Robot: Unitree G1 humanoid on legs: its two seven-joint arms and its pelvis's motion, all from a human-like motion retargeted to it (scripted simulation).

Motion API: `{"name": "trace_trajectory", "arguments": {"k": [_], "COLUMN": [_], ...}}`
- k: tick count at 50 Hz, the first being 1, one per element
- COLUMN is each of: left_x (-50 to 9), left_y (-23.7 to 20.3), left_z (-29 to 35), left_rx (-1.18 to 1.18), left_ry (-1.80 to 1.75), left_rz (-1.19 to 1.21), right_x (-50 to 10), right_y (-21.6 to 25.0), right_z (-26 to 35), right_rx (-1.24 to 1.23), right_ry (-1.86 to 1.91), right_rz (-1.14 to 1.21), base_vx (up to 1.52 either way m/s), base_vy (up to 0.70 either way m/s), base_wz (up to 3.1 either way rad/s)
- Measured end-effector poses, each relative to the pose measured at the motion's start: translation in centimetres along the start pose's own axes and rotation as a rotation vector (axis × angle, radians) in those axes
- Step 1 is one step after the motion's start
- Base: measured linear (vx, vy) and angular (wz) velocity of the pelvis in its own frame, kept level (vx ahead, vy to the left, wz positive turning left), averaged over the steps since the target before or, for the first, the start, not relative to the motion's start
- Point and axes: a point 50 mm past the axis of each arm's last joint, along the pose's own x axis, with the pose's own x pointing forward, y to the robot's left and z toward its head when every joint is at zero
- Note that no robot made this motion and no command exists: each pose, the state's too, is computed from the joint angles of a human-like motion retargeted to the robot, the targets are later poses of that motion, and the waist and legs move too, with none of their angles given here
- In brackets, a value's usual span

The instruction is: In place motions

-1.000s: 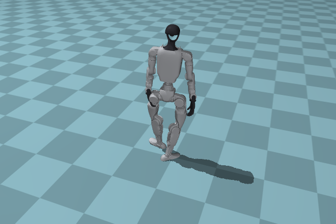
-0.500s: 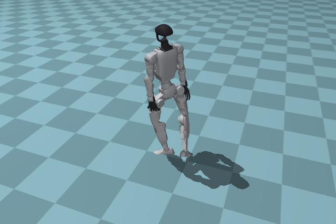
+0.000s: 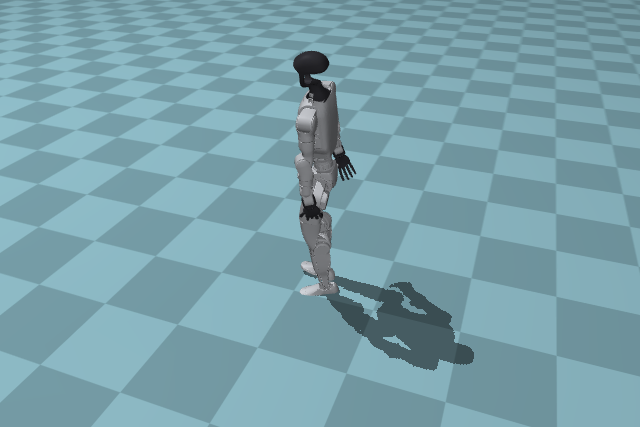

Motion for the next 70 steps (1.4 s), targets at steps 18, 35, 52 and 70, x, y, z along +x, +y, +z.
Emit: {"name": "trace_trajectory", "arguments": {"k": [18,35,52,70], "left_x": [-0.1,0.2,0.1,-0.1], "left_y": [1.4,-1.2,-0.3,1.5], "left_z": [-7.1,1.3,-0.3,-4.8], "left_rx": [-0.203,-0.015,0.222,0.268], "left_ry": [0.189,-0.071,0.046,0.233], "left_rz": [0.061,-0.036,0.007,0.061], "right_x": [-0.1,0.1,-0.3,-1.4], "right_y": [0.0,0.2,-1.8,-4.0], "right_z": [1.2,-0.7,-0.3,2.2], "right_rx": [-0.088,0.019,-0.008,0.412], "right_ry": [-0.027,0.024,-0.001,-0.114], "right_rz": [0.000,0.039,-0.050,-0.001], "base_vx": [0.06,0.00,-0.13,-0.15], "base_vy": [-0.06,-0.08,-0.05,-0.17], "base_wz": [0.10,-0.31,-1.69,-3.52]}}
